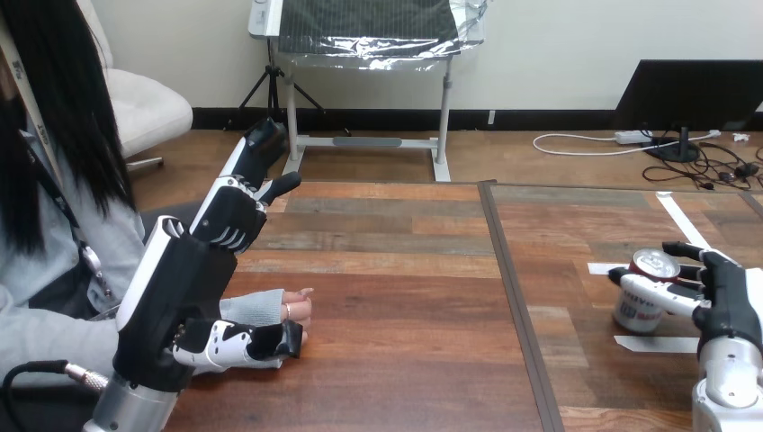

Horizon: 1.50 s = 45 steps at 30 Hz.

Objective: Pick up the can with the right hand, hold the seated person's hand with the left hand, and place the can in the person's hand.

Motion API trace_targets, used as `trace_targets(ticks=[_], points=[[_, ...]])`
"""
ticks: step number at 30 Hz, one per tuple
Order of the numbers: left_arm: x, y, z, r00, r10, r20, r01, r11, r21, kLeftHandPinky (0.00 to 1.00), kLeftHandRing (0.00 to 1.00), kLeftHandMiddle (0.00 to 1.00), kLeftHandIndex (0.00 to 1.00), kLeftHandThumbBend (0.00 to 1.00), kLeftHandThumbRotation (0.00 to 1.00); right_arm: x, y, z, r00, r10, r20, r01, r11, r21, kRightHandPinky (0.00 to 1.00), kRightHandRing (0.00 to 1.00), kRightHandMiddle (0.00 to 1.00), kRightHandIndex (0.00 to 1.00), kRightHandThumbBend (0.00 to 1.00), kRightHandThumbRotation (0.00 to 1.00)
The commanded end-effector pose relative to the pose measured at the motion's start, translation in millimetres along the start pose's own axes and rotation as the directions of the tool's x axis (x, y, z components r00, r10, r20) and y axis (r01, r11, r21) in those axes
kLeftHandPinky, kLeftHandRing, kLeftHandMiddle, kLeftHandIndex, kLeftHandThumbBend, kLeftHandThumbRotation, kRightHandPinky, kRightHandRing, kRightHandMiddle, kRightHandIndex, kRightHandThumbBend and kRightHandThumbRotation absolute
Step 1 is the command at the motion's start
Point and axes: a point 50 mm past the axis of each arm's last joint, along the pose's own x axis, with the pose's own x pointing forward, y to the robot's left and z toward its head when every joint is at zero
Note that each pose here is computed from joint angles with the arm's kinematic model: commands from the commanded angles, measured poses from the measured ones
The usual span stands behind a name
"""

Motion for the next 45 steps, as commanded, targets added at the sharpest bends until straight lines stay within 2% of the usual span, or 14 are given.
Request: trace_targets(ticks=[1,4,6,28,45], points=[[10.6,6.2,9.7,0.997,0.022,0.073,-0.025,0.999,0.032,0.91,0.99,1.0,0.98,1.0,0.57,12.3,6.9,37.2,0.997,-0.032,0.071,0.027,0.997,0.076,0.4,0.44,0.51,0.56,0.86,0.0],[10.4,5.9,10.1,0.997,0.024,0.073,-0.026,0.999,0.034,0.9,0.99,1.0,0.98,1.0,0.57,12.5,6.5,37.3,0.997,-0.042,0.063,0.036,0.995,0.096,0.34,0.39,0.48,0.52,0.84,0.0],[10.5,5.9,10.3,0.997,0.022,0.073,-0.025,0.999,0.036,0.9,0.99,1.0,0.98,1.0,0.58,12.6,6.3,37.5,0.997,-0.048,0.061,0.041,0.993,0.111,0.33,0.39,0.48,0.51,0.84,0.0],[13.4,4.0,9.1,0.996,0.024,0.087,-0.029,0.998,0.053,0.9,1.0,1.0,0.98,1.0,0.6,12.6,4.0,39.0,0.995,-0.072,0.07,0.061,0.986,0.158,0.31,0.38,0.48,0.5,0.82,0.0],[15.8,3.1,8.2,0.996,0.018,0.084,-0.023,0.998,0.062,0.91,1.0,1.0,0.98,1.0,0.62,10.9,4.5,45.2,0.987,-0.075,0.144,0.052,0.986,0.156,0.33,0.39,0.47,0.49,0.83,0.0]])
